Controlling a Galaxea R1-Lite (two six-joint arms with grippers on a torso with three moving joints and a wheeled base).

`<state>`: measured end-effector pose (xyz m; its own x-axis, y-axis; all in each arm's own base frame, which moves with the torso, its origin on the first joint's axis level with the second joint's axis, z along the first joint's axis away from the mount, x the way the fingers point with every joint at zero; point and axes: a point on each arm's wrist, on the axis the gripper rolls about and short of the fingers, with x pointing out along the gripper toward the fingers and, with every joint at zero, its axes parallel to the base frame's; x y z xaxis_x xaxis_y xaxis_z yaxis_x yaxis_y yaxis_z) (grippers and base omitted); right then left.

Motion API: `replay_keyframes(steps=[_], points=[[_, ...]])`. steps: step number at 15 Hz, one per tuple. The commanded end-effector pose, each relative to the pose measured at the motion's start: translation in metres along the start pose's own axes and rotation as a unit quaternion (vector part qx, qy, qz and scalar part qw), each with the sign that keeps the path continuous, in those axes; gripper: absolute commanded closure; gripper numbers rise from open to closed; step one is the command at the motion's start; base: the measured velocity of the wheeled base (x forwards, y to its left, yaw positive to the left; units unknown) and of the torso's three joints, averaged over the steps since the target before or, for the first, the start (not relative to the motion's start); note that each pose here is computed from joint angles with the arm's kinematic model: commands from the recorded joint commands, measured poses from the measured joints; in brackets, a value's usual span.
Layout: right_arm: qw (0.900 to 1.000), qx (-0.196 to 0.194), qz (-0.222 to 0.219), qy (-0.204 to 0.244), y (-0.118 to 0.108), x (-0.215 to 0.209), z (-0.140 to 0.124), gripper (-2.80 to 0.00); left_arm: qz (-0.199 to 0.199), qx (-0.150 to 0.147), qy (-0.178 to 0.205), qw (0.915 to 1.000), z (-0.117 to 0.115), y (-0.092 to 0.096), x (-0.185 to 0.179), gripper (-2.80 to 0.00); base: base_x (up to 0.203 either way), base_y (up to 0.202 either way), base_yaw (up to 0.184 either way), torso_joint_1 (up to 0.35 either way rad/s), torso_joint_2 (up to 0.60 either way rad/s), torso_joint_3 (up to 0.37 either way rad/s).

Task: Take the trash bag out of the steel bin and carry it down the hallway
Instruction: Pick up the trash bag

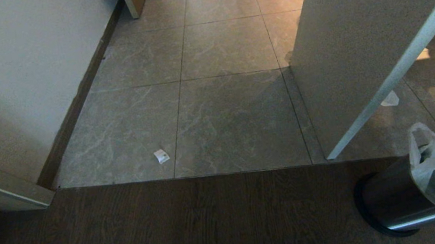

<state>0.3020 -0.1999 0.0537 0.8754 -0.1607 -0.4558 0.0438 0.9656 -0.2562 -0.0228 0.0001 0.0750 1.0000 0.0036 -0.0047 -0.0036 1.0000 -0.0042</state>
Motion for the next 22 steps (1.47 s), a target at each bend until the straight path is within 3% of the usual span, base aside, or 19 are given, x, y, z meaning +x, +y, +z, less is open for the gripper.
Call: replay_keyframes(steps=[1, 8, 11, 14, 16, 19, 22], points=[[1.000, -0.003, 0.003, -0.001, 0.001, 0.005, -0.002, -2.80, 0.000, 0.000, 0.000, 1.0000, 0.000, 0.000, 0.000, 0.00, 0.000, 0.000, 0.000, 0.000, 0.00, 0.000], [1.000, 0.014, 0.011, 0.000, 0.005, 0.015, -0.005, -2.80, 0.000, 0.000, 0.000, 1.0000, 0.000, 0.000, 0.000, 0.00, 0.000, 0.000, 0.000, 0.000, 0.00, 0.000], [0.998, 0.065, 0.010, -0.001, 0.005, 0.012, 0.000, -2.80, 0.000, 0.000, 0.000, 1.0000, 0.000, 0.000, 0.000, 0.00, 0.000, 0.000, 0.000, 0.000, 0.00, 0.000], [0.991, 0.129, 0.019, 0.030, 0.009, 0.005, -0.001, -2.80, 0.000, 0.000, 0.000, 1.0000, 0.000, 0.000, 0.000, 0.00, 0.000, 0.000, 0.000, 0.000, 0.00, 0.000], [0.983, 0.176, 0.027, 0.045, 0.013, 0.002, 0.001, -2.80, 0.000, 0.000, 0.000, 1.0000, 0.000, 0.000, 0.000, 0.00, 0.000, 0.000, 0.000, 0.000, 0.00, 0.000], [0.961, 0.262, 0.047, 0.075, 0.029, -0.009, 0.012, -2.80, 0.000, 0.000, 0.000, 1.0000, 0.000, 0.000, 0.000, 0.00, 0.000, 0.000, 0.000, 0.000, 0.00, 0.000], [0.948, 0.291, 0.065, 0.107, 0.042, -0.017, 0.017, -2.80, 0.000, 0.000, 0.000, 1.0000, 0.000, 0.000, 0.000, 0.00, 0.000, 0.000, 0.000, 0.000, 0.00, 0.000]])
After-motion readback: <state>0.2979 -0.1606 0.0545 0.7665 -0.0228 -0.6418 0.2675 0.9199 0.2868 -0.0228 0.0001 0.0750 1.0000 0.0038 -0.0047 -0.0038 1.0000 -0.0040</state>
